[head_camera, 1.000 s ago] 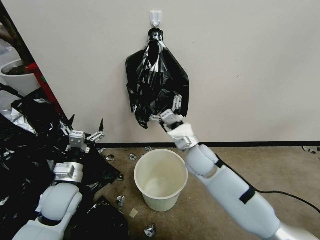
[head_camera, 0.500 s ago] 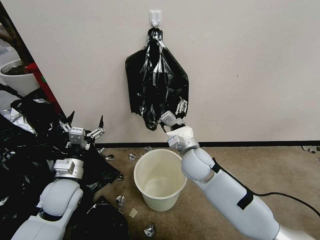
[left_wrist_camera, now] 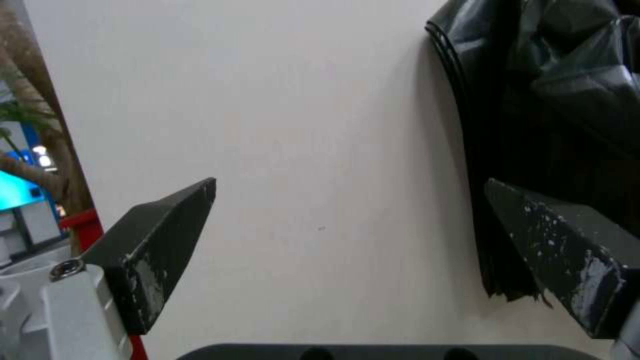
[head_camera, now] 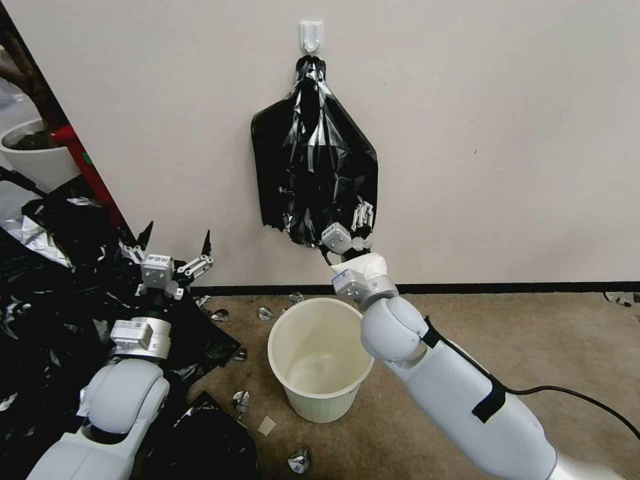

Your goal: Place a trash bag onto the trash bin.

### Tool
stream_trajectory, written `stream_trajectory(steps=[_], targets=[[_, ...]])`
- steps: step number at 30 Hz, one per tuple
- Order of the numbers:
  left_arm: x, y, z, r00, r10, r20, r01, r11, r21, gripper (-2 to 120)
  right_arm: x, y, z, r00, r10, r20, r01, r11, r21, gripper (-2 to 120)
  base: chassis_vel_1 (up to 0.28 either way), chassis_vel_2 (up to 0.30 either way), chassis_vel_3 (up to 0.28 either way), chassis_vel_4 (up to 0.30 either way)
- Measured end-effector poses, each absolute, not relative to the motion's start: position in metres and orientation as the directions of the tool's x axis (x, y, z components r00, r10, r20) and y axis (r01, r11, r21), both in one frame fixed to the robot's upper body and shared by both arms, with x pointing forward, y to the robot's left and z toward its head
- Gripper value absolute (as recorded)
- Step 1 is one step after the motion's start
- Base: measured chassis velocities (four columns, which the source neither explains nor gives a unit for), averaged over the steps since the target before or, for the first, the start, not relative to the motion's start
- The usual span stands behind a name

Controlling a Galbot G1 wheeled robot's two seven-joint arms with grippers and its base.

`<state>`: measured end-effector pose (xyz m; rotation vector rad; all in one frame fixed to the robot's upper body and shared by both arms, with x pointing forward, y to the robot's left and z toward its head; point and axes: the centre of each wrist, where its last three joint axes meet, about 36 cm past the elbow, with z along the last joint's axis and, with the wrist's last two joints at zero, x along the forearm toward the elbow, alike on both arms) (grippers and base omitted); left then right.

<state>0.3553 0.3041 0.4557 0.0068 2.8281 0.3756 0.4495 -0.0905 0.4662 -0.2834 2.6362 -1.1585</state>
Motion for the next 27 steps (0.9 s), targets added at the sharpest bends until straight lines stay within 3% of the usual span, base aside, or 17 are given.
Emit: stream_trajectory(steps=[3, 9, 14, 19, 27], targets=[[0.357, 0.303, 0.457, -0.957, 0.045, -0.286, -0.031, 0.966, 0.255, 100, 0.453, -0.095, 0.469, -0.952, -0.26, -0.16, -0.058, 0.669, -0.741, 55, 0.0, 0.0, 0.0, 0.0], [0.359, 0.303, 0.459, -0.955, 0.052, -0.291, -0.026, 0.966, 0.257, 100, 0.457, -0.102, 0.472, -0.946, -0.261, -0.193, -0.041, 0.686, -0.727, 37, 0.0, 0.0, 0.0, 0.0], [0.367, 0.303, 0.468, -0.946, 0.072, -0.317, -0.005, 0.972, 0.234, 100, 0.456, -0.107, 0.472, -0.932, -0.258, -0.254, -0.028, 0.752, -0.658, 20, 0.0, 0.0, 0.0, 0.0], [0.384, 0.307, 0.482, -0.898, 0.193, -0.395, 0.11, 0.968, 0.224, 100, 0.454, -0.112, 0.47, -0.917, -0.237, -0.32, -0.031, 0.844, -0.536, 0, 0.0, 0.0, 0.0, 0.0], [0.437, 0.319, 0.52, -0.79, 0.435, -0.432, 0.292, 0.887, 0.358, 100, 0.454, -0.105, 0.462, -0.902, -0.228, -0.366, -0.108, 0.941, -0.32, 0, 0.0, 0.0, 0.0, 0.0]])
